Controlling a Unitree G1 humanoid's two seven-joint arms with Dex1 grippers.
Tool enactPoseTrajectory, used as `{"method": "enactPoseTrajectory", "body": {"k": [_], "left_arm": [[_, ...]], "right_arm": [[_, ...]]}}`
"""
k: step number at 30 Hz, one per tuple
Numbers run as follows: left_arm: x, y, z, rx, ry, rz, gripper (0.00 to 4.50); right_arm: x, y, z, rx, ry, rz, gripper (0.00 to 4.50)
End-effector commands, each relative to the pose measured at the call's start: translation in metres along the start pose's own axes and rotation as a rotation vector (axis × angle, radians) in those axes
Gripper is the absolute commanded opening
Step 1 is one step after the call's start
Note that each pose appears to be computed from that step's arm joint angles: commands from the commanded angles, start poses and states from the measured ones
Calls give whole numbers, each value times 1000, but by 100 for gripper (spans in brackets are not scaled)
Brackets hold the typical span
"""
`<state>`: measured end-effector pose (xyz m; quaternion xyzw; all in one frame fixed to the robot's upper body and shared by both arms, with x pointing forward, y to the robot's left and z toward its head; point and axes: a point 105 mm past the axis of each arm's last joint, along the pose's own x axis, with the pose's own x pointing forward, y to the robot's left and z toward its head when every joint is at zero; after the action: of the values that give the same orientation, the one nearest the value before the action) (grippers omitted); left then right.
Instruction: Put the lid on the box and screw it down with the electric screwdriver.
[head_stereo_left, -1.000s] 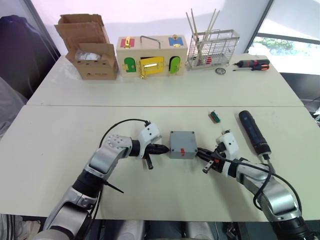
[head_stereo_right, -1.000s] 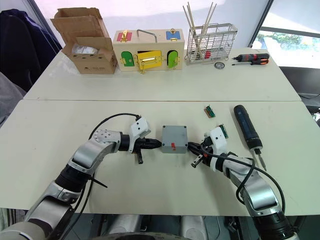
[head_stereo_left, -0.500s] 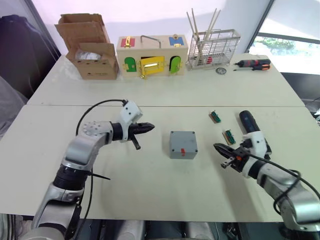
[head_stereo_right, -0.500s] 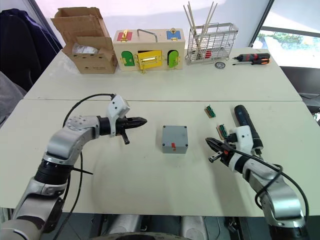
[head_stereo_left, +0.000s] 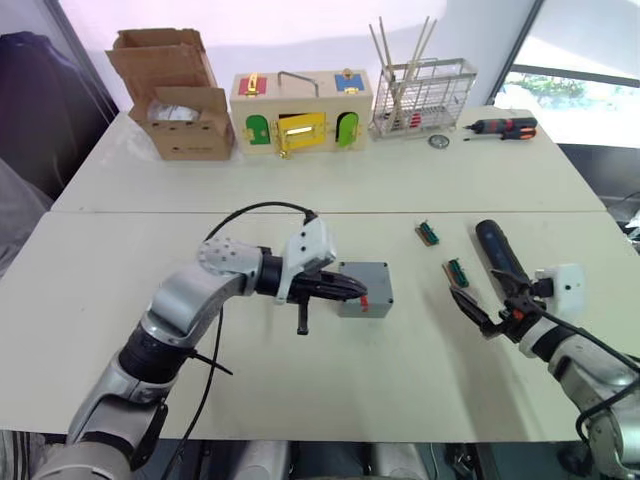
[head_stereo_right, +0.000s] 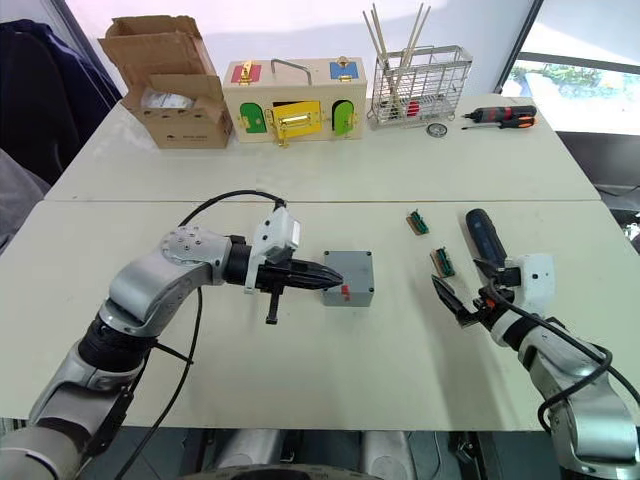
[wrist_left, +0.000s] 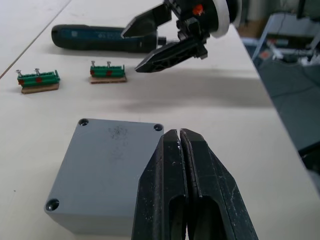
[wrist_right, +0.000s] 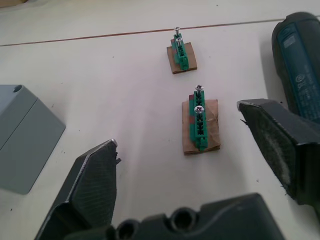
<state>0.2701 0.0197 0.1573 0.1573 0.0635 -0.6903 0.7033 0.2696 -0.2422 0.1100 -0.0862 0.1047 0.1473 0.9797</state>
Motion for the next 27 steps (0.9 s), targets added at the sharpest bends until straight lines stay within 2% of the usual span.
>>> {"method": "enactPoseTrajectory", "body": {"k": [1,4,5,6,9,23,27], "left_arm": [[1,0,0,68,22,3,0],[4,2,2,70,10,16,0],[5,2,3,67,5,24,0],[6,3,3,63,1,29,0],[8,1,3,45,-10,40,0],[11,2,0,25,-20,81,0],[13,4,5,30,-36,96,0]], "right_arm": [[8,-4,3,31,-18,-23,447],[16,-9,3,52,-24,-46,447],[18,-10,3,43,-23,-47,392],[20,-11,3,41,-22,-49,380],[23,-15,2,43,-20,-55,294],[32,-21,2,56,-29,-63,294],[33,-20,2,59,-31,-65,191]]}}
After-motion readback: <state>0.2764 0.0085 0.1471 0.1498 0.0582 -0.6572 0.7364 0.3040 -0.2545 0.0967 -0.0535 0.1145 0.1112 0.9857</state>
